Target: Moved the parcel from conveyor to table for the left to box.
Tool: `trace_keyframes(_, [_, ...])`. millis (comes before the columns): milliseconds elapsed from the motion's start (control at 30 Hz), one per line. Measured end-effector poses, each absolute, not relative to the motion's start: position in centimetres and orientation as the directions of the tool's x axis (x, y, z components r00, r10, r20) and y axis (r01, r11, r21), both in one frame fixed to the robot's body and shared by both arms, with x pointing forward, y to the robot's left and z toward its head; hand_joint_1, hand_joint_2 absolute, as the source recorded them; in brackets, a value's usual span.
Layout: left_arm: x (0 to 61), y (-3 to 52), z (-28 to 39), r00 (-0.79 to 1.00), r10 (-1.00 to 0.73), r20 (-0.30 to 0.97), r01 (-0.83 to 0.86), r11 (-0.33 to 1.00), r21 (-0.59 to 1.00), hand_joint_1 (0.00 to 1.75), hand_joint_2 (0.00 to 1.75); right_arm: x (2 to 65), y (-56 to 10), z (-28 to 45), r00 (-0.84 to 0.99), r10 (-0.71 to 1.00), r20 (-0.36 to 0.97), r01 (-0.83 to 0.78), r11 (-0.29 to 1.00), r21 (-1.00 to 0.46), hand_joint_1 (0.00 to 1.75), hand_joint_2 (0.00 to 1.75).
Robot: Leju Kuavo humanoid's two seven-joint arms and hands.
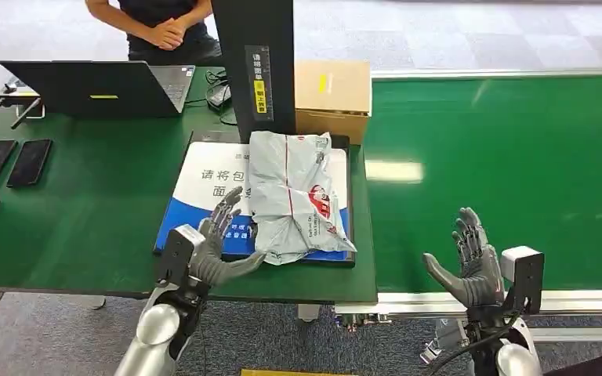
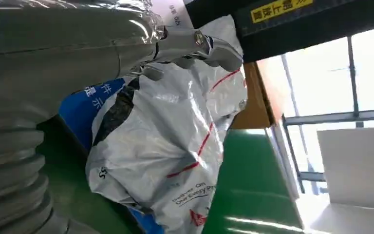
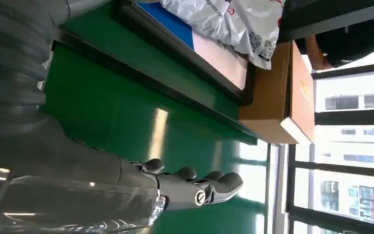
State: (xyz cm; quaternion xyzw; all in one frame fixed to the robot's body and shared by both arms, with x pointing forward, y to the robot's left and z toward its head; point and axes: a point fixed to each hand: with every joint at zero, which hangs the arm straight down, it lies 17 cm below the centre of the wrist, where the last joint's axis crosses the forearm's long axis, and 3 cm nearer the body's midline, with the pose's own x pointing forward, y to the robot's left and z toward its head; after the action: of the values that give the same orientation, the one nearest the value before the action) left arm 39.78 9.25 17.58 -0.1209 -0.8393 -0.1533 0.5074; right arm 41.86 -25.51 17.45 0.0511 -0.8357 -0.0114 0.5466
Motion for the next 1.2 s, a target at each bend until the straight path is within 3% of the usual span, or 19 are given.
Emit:
trace_keyframes(400, [41.1, 5.2, 10.3, -0.307, -0.219, 0.926, 0.434, 0.834, 0.341, 0.0, 1.75, 41.9, -25.0, 17.3, -0.392, -0.1, 0.914, -0.08, 0.994, 0.075, 0.0, 1.75])
trace_keyframes(733, [42.4, 2.8, 9.9, -0.284, -0.204, 0.937, 0.462, 0.827, 0.32, 0.0, 1.75, 41.9, -24.5, 17.3, -0.392, -0.105, 0.914, -0.083, 0.993, 0.079, 0.0, 1.75])
trace_keyframes(1200, [43.3, 3.9, 10.8, -0.277, -0.121, 0.953, 0.388, 0.893, 0.226, 0.0, 1.75, 41.4, -24.6, 16.6, -0.379, -0.107, 0.919, -0.071, 0.994, 0.086, 0.0, 1.75])
